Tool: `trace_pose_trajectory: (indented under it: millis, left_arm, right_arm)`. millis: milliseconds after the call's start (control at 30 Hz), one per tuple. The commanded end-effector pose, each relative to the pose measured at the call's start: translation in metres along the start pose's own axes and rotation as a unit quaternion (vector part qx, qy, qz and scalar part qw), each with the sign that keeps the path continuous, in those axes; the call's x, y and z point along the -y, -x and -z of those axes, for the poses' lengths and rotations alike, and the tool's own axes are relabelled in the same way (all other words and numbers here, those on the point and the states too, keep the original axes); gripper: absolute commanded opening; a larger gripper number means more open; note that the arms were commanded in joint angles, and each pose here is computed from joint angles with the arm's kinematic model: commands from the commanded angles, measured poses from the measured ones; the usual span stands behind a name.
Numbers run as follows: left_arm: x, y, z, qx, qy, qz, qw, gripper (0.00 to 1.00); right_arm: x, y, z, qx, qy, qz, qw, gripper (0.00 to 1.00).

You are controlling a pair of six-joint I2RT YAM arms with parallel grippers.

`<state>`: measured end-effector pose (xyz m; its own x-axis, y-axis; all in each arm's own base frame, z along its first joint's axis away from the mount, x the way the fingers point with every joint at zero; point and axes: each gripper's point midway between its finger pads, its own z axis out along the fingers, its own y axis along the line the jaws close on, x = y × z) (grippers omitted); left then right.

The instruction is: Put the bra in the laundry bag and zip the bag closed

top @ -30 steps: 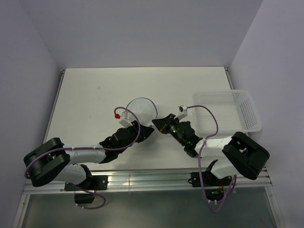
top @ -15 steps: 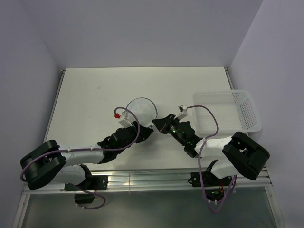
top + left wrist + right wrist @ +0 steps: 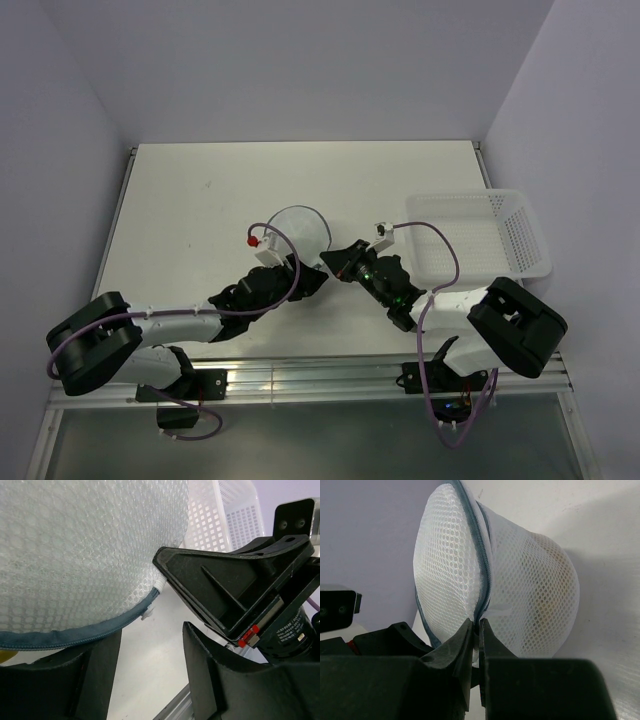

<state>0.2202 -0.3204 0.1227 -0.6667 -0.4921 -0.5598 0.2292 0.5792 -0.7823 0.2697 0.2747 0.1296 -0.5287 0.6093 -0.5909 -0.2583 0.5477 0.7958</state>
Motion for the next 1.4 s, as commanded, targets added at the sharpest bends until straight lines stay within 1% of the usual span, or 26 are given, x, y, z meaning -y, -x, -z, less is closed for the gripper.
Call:
trace_pose_trajectory:
  millis: [0, 133, 267, 367, 567, 600, 700, 867, 967, 1000, 1033, 1200, 1267, 1300, 1333, 1367]
  left_arm:
    - [0.017, 0.008, 0.000, 0.005, -0.019, -0.013, 1.000, 0.58]
    - [0.019, 0.008, -0.005, 0.005, -0.020, -0.017, 1.000, 0.51]
    - [0.028, 0.009, -0.010, 0.007, -0.033, -0.016, 0.999, 0.50]
    - [0.033, 0.012, -0.010, 0.014, -0.046, -0.004, 0.999, 0.47]
    - [0.032, 0.011, -0.012, 0.016, -0.046, 0.001, 0.999, 0.38]
    - [0.031, 0.011, -0.012, 0.016, -0.045, 0.003, 0.999, 0.33]
    - [0.029, 0.012, -0.011, 0.019, -0.040, 0.002, 0.999, 0.25]
    - [0.026, 0.012, -0.008, 0.021, -0.036, 0.004, 0.999, 0.18]
    - [0.021, 0.012, -0.007, 0.020, -0.028, 0.001, 0.999, 0.09]
    - [0.020, 0.011, -0.007, 0.019, -0.025, 0.000, 1.000, 0.03]
    - [0.020, 0.012, -0.005, 0.020, -0.026, -0.002, 0.999, 0.00]
    - [0.006, 0.010, 0.003, 0.013, -0.001, -0.032, 0.999, 0.00]
    - [0.000, 0.011, 0.006, 0.014, 0.011, -0.049, 0.999, 0.00]
    - [0.000, 0.015, 0.009, 0.018, 0.012, -0.054, 0.998, 0.00]
    - [-0.007, 0.013, 0.012, 0.012, 0.026, -0.062, 0.998, 0.00]
    - [-0.011, 0.015, 0.014, 0.015, 0.035, -0.072, 0.997, 0.00]
  right_arm:
    - [-0.016, 0.008, -0.005, 0.014, 0.021, 0.007, 1.000, 0.00]
    - [-0.016, 0.008, -0.005, 0.013, 0.022, 0.006, 1.000, 0.00]
    - [-0.015, 0.006, -0.005, 0.011, 0.021, 0.007, 1.000, 0.00]
    - [-0.016, 0.007, -0.006, 0.012, 0.023, 0.006, 1.000, 0.00]
    - [-0.018, 0.006, -0.005, 0.010, 0.025, 0.008, 1.000, 0.00]
    - [-0.018, 0.007, -0.005, 0.011, 0.025, 0.008, 1.000, 0.00]
    - [-0.018, 0.007, -0.006, 0.012, 0.024, 0.009, 1.000, 0.00]
    - [-0.017, 0.008, -0.005, 0.013, 0.023, 0.009, 1.000, 0.00]
    - [-0.018, 0.009, -0.004, 0.015, 0.022, 0.011, 1.000, 0.00]
    - [-0.018, 0.010, -0.004, 0.016, 0.022, 0.012, 1.000, 0.00]
    - [-0.017, 0.010, -0.004, 0.017, 0.021, 0.015, 1.000, 0.00]
    - [-0.017, 0.015, -0.005, 0.010, 0.025, 0.023, 0.999, 0.00]
    - [-0.014, 0.025, -0.008, 0.011, 0.023, 0.025, 0.999, 0.00]
    - [-0.013, 0.027, -0.010, 0.003, 0.023, 0.032, 0.999, 0.00]
    - [-0.022, 0.027, -0.013, -0.013, 0.040, 0.035, 0.999, 0.00]
    - [-0.018, 0.027, -0.014, -0.020, 0.035, 0.036, 0.999, 0.00]
